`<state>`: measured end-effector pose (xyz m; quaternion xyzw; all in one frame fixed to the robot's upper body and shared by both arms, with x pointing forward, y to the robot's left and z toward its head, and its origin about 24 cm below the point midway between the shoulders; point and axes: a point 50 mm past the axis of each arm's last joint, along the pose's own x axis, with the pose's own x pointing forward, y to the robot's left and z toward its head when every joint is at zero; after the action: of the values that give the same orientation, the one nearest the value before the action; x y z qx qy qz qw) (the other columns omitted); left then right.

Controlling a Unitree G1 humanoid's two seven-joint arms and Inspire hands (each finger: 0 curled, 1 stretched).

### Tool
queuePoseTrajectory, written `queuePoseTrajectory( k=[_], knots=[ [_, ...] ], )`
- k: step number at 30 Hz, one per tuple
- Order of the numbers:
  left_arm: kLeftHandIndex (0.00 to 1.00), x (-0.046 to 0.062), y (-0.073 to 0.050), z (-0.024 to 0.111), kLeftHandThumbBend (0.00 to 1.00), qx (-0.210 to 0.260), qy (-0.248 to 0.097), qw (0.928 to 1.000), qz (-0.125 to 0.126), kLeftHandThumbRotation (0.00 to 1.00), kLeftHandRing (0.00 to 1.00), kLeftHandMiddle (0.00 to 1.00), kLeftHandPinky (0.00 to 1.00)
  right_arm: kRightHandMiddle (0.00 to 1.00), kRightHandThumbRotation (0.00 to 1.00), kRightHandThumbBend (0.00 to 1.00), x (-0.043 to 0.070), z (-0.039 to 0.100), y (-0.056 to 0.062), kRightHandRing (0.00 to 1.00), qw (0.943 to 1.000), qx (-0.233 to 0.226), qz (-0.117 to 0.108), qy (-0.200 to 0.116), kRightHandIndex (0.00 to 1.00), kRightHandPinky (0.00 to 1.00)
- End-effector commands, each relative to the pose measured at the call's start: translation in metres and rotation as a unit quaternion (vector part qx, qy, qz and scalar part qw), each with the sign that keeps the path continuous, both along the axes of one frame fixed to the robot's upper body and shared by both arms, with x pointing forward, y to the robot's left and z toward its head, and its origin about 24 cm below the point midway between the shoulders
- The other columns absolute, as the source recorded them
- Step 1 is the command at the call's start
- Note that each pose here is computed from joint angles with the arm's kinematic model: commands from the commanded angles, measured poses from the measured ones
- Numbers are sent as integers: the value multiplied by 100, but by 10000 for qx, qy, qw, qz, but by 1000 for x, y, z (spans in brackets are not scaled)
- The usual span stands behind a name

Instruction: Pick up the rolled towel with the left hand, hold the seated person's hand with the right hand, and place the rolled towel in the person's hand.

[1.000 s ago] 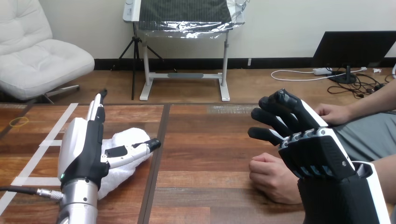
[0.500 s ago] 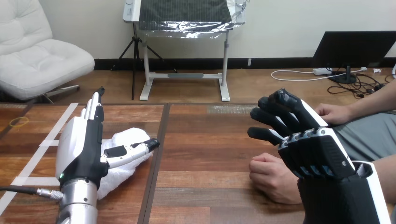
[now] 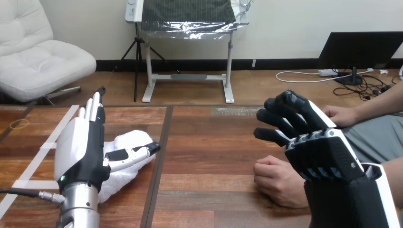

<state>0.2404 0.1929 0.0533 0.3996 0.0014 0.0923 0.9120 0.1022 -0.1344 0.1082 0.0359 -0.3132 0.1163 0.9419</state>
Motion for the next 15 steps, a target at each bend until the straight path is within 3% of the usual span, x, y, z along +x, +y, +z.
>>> queuePoseTrajectory(
  k=[1,15],
  knots=[
    [100,16,-6,18,99,394,-466,9979,-214,38,100,100,100,85,100,94,7,9,1,84,9995,59,58,-313,86,77],
    [99,24,-6,19,100,954,-459,9938,-350,44,100,100,100,85,100,93,10,7,1,83,9992,50,120,-369,86,76]
  ],
)
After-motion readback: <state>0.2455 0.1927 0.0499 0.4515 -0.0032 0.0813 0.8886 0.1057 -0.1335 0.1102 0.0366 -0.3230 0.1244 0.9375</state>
